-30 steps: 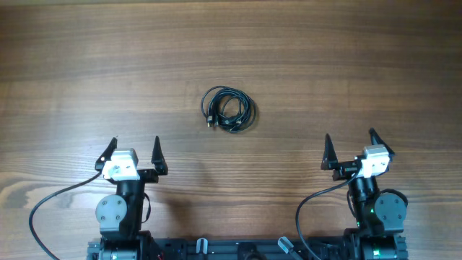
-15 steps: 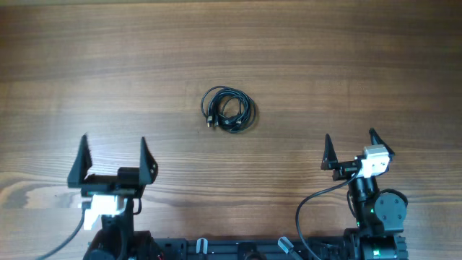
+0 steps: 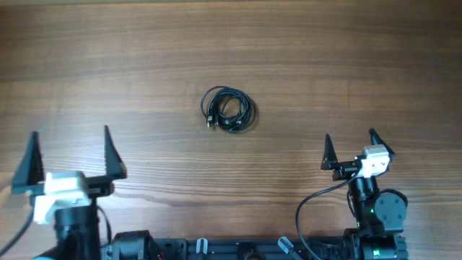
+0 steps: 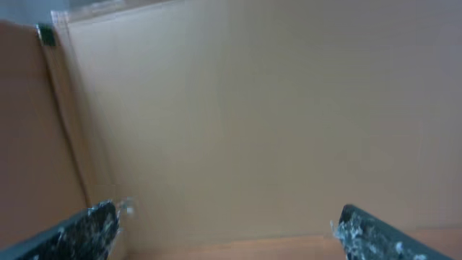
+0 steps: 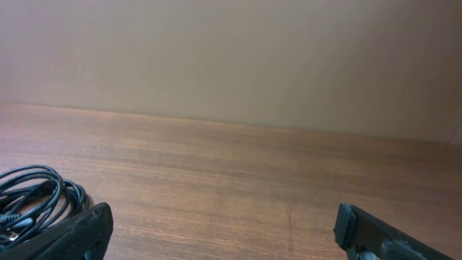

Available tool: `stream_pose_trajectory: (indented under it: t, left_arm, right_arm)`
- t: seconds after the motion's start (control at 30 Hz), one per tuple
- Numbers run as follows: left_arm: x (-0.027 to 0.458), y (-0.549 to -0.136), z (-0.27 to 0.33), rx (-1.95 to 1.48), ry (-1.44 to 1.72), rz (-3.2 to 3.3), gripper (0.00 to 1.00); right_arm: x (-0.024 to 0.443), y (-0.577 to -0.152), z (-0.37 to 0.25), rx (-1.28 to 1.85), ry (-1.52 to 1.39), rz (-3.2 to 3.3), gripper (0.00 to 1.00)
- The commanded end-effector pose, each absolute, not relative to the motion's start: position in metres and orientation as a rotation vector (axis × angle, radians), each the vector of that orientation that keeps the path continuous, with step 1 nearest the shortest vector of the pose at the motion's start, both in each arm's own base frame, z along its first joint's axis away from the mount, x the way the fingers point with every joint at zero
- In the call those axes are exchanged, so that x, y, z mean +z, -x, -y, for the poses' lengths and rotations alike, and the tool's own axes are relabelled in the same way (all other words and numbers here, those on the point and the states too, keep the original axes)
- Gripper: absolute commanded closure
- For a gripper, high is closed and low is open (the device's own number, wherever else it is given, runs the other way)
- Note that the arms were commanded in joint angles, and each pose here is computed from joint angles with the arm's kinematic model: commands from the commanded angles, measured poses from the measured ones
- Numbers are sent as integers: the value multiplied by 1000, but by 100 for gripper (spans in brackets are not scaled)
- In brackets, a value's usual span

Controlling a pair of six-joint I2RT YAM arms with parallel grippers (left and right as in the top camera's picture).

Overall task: Untangle cables
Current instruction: 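Move the left gripper over the black cable coil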

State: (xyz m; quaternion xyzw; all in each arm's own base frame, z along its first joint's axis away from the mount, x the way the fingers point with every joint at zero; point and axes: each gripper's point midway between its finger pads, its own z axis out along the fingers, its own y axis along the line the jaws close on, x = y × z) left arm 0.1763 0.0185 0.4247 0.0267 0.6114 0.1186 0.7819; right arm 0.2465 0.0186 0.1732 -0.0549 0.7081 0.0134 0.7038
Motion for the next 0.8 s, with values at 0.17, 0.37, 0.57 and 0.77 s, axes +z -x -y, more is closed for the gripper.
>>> stream_pose_trajectory:
  t: [0.17,0.37,0.57,0.77]
  left_arm:
    - [382,-203,22,-180,-37,-1805,0]
    - [365,-208,89,-646,-267,-1902,0]
    - [309,-266,76,-744,18,-2233,0]
    - [181,-328,75,-942,574,-2680,0]
  right_arm:
    - [175,-246,-15,1,121,-1567,0]
    - [174,-246,-15,1,121,-1568,0]
    - [174,-246,-15,2,121,-1568,0]
    - [174,-246,-15,2,121,-1568,0]
